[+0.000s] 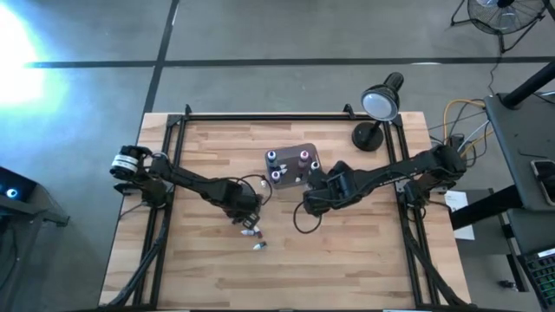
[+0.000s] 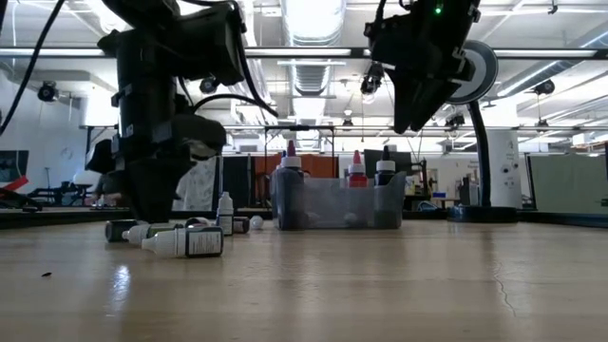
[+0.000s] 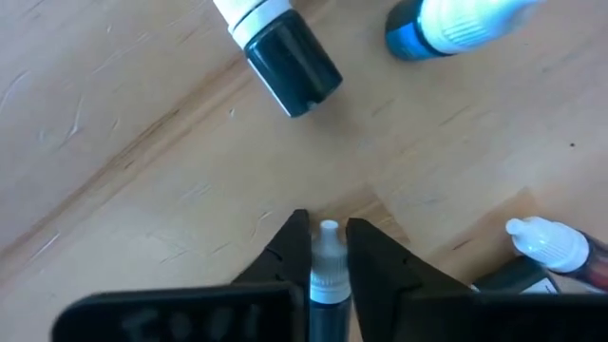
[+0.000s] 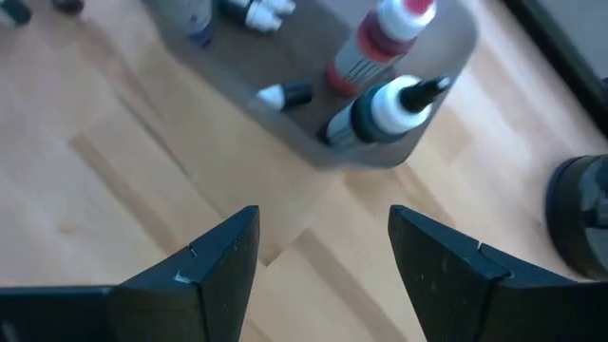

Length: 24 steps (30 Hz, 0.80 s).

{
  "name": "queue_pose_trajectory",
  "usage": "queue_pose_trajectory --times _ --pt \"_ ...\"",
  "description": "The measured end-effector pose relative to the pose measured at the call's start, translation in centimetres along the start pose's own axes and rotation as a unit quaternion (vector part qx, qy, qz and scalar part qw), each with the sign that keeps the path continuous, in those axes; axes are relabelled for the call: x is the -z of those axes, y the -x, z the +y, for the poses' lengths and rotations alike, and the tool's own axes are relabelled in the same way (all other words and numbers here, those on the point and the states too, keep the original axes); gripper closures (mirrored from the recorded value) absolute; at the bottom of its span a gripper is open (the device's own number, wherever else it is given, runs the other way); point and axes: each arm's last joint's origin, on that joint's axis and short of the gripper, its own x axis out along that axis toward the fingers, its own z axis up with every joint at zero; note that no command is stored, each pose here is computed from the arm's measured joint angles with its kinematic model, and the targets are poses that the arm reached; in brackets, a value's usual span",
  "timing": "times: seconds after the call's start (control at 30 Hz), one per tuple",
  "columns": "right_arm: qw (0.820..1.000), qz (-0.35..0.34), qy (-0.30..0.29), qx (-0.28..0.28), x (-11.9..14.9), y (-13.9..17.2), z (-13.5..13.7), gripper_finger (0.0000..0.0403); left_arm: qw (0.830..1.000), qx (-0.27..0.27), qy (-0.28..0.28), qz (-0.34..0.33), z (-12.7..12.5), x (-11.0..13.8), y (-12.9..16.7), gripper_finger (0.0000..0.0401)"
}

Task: Pick & Place food coloring
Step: Put the small black food coloring bottle into the black transparent bin

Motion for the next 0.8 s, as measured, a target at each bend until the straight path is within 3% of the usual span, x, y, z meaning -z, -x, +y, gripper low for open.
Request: queue_pose_trajectory --times 0.23,0.4,0.47,0.6,0.7,0.8 --pt "0.998 -0.052 -0.022 0.02 -0.6 1.2 -0.7 0.0175 0.999 -0.027 -0.029 0.012 0.0 0.0 1.8 0.0393" --pt "0.992 -0.109 -0.053 0.029 -0.9 3.1 -2.0 0.0175 0.995 -0.012 -0.061 -0.083 -1.4 -1.5 7.2 0.0394" --pt "0.989 -0.129 -0.066 0.028 -1.0 3.9 -2.6 0.0175 0.982 0.015 -0.096 -0.161 -2.5 -2.4 9.9 0.0394" --pt "0.986 -0.144 -0.081 0.018 -1.1 5.2 -3.7 0.0175 0.938 0.037 -0.145 -0.312 -3.7 -5.2 14.6 0.0394" --pt "0.985 -0.15 -0.083 0.012 -1.1 5.8 -4.3 0.0175 0.913 0.071 -0.166 -0.365 -3.6 -8.6 15.4 0.0389" --pt "0.984 -0.153 -0.086 0.008 -1.1 6.1 -4.6 0.0175 0.899 0.107 -0.167 -0.39 -2.9 -12.0 15.0 0.0377"
